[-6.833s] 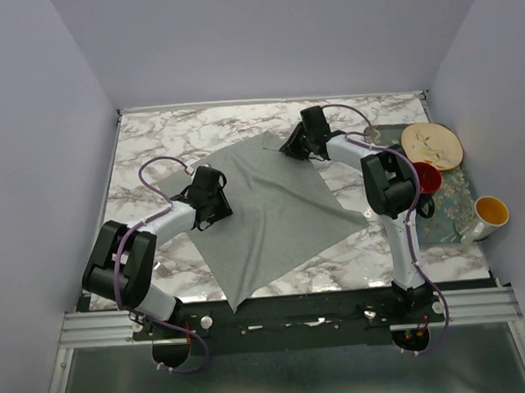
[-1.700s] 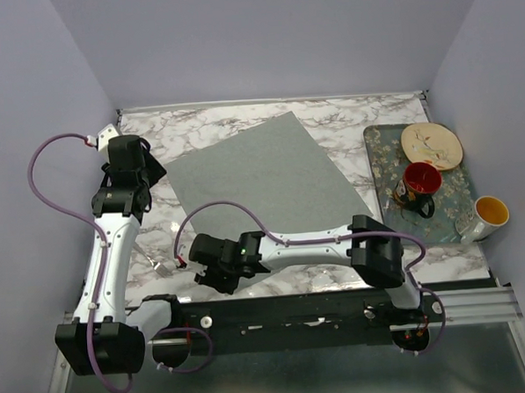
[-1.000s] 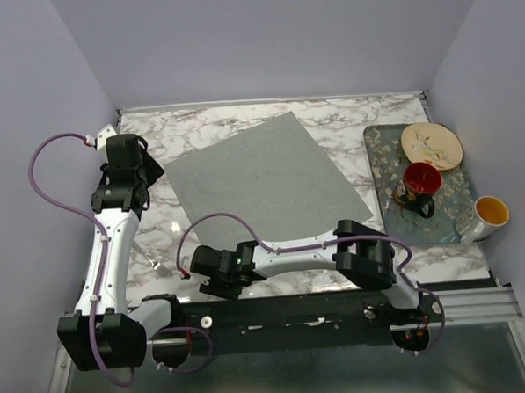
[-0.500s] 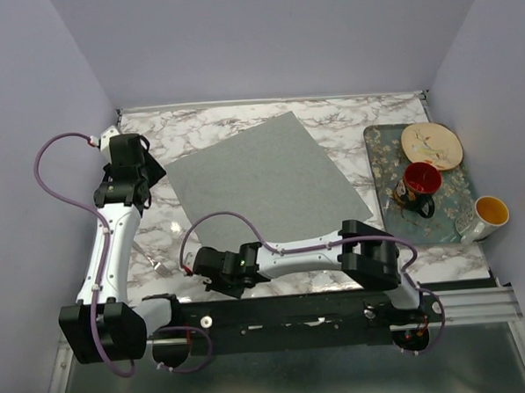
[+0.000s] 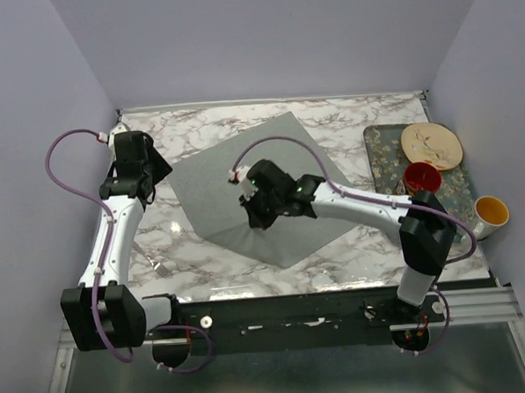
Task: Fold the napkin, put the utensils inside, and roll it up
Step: Fold the napkin
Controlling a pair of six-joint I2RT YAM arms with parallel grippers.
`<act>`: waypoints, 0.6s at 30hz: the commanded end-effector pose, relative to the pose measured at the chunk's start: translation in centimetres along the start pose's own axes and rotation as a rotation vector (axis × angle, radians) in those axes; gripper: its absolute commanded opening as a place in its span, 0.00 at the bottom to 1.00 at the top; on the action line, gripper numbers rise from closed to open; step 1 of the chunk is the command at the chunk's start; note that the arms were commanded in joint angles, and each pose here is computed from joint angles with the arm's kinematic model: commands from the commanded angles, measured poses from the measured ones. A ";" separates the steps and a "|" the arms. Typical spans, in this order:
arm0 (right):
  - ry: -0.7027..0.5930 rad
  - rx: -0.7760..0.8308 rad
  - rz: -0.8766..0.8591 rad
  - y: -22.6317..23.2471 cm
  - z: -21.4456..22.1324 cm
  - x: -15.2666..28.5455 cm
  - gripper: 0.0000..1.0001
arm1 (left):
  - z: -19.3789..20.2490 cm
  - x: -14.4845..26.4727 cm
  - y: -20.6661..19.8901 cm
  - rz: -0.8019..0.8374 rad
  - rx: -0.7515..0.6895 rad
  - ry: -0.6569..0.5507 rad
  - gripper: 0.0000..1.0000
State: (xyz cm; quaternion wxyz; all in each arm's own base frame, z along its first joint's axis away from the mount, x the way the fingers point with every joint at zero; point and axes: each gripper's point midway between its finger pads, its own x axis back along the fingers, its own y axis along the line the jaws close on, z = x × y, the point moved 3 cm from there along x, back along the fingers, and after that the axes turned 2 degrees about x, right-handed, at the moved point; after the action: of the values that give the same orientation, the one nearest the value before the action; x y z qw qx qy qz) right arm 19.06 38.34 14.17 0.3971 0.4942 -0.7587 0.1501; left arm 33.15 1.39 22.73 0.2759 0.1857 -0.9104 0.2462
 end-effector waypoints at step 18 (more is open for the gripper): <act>-0.232 -0.271 0.362 -33.6 -6.4 2.1 0.01 | 5.0 -5.0 -5.3 0.202 0.002 0.214 0.63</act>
State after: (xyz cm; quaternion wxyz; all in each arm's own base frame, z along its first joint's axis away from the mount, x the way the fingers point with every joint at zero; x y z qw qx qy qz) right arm 47.80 24.71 13.14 0.3709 0.2833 -0.8824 0.0593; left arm 36.29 -3.19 17.05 0.3565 0.0954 -0.8859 0.2812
